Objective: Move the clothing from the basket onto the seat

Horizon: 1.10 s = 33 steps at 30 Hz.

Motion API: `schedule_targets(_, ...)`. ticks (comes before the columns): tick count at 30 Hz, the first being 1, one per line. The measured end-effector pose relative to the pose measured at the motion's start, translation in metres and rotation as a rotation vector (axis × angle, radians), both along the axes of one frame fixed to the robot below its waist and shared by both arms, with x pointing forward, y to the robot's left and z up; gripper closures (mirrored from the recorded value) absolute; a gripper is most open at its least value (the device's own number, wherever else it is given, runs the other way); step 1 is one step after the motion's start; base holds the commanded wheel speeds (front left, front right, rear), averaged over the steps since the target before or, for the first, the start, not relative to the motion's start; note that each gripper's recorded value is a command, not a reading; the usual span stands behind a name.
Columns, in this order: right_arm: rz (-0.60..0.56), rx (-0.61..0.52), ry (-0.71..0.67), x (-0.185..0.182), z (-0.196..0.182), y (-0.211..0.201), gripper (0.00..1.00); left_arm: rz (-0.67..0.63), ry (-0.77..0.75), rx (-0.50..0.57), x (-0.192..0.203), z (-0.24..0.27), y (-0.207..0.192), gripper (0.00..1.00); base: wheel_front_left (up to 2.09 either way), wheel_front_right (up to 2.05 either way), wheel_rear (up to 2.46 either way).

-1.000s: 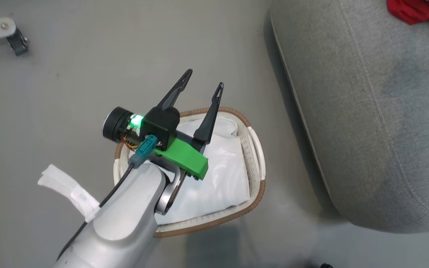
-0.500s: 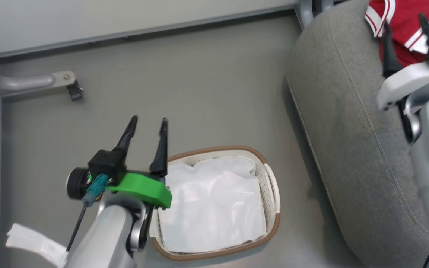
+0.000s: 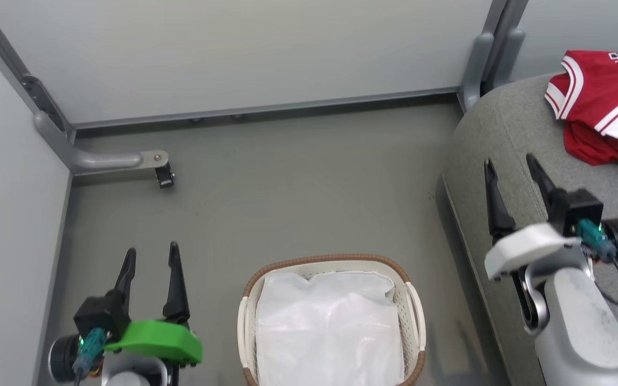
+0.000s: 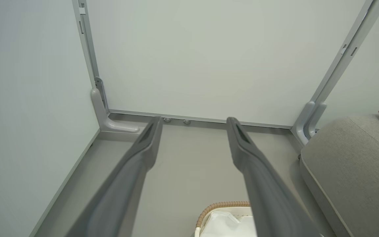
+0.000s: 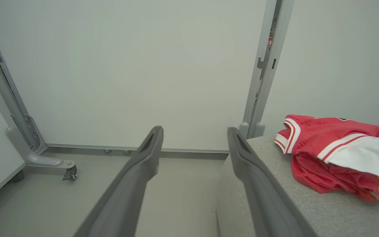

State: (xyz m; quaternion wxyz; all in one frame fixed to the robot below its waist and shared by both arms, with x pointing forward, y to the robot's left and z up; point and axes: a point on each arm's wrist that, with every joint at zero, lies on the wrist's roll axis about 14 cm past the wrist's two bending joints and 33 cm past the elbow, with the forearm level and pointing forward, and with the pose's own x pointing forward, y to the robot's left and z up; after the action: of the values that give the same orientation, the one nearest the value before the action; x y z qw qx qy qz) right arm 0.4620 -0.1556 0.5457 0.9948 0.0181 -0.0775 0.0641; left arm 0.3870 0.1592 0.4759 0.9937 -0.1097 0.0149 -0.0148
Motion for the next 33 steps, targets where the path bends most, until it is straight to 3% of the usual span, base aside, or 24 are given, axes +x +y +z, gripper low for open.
schedule_targets(6, 0.02, 0.107, 0.031, -0.035, -0.014, 0.006, 0.0, 0.054, 0.002, 0.002, -0.028, -0.002, 0.017, 0.0, 0.0, 0.0, 0.0)
schedule_targets(12, 0.031, 0.132, 0.048, -0.059, -0.023, 0.009, 0.0, 0.066, -0.005, -0.003, -0.043, -0.002, 0.021, 0.0, 0.0, 0.0, 0.0)
schedule_targets(33, 0.041, 0.152, 0.073, -0.072, -0.032, 0.012, 0.0, 0.024, 0.034, -0.005, -0.053, -0.016, 0.012, 0.0, 0.0, 0.0, 0.0)
